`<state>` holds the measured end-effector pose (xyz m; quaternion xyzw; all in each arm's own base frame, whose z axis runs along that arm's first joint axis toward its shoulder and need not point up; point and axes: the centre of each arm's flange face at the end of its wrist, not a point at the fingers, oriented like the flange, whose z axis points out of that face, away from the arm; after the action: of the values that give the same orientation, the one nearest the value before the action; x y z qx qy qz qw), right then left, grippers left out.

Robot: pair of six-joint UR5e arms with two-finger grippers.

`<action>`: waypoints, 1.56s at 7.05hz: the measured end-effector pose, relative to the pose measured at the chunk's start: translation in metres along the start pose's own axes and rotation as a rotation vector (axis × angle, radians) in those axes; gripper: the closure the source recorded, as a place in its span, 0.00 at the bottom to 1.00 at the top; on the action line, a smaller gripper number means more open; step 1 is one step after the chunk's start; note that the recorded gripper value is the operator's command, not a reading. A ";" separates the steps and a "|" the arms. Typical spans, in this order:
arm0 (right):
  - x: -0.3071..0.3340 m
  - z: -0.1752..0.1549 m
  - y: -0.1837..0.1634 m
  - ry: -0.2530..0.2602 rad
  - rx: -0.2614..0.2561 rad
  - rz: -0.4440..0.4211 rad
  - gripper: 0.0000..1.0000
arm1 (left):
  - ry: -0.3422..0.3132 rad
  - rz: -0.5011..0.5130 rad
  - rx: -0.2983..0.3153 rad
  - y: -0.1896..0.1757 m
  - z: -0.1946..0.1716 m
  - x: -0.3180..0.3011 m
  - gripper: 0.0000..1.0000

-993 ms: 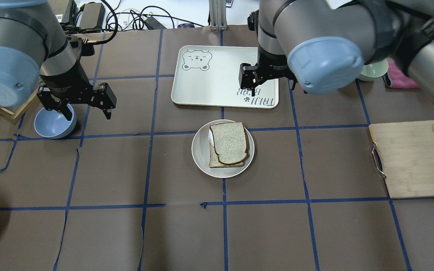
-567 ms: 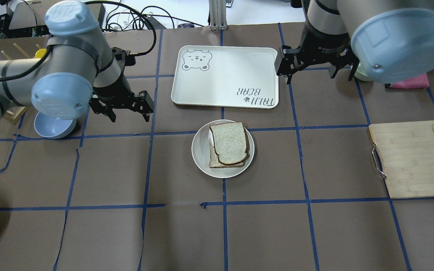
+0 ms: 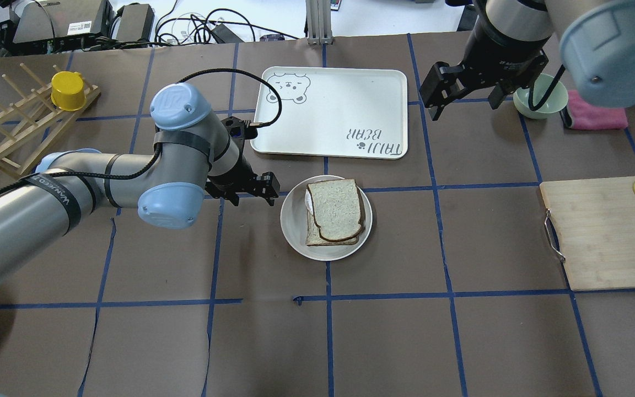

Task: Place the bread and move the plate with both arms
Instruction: 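Raise the right gripper away while the left gripper reaches toward the plate, then grip the white plate rim with the left gripper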

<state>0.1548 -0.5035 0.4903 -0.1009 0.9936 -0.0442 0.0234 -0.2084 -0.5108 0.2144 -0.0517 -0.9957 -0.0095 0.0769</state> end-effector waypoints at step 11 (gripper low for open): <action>0.007 -0.010 0.006 0.090 0.003 0.092 0.00 | 0.024 -0.071 -0.021 0.000 0.039 0.035 1.00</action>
<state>0.1460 -0.4984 0.4994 -0.0530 0.9972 -0.0492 -0.0192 -0.2488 -0.5063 0.1811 -0.0172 -0.9957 -0.0231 0.0881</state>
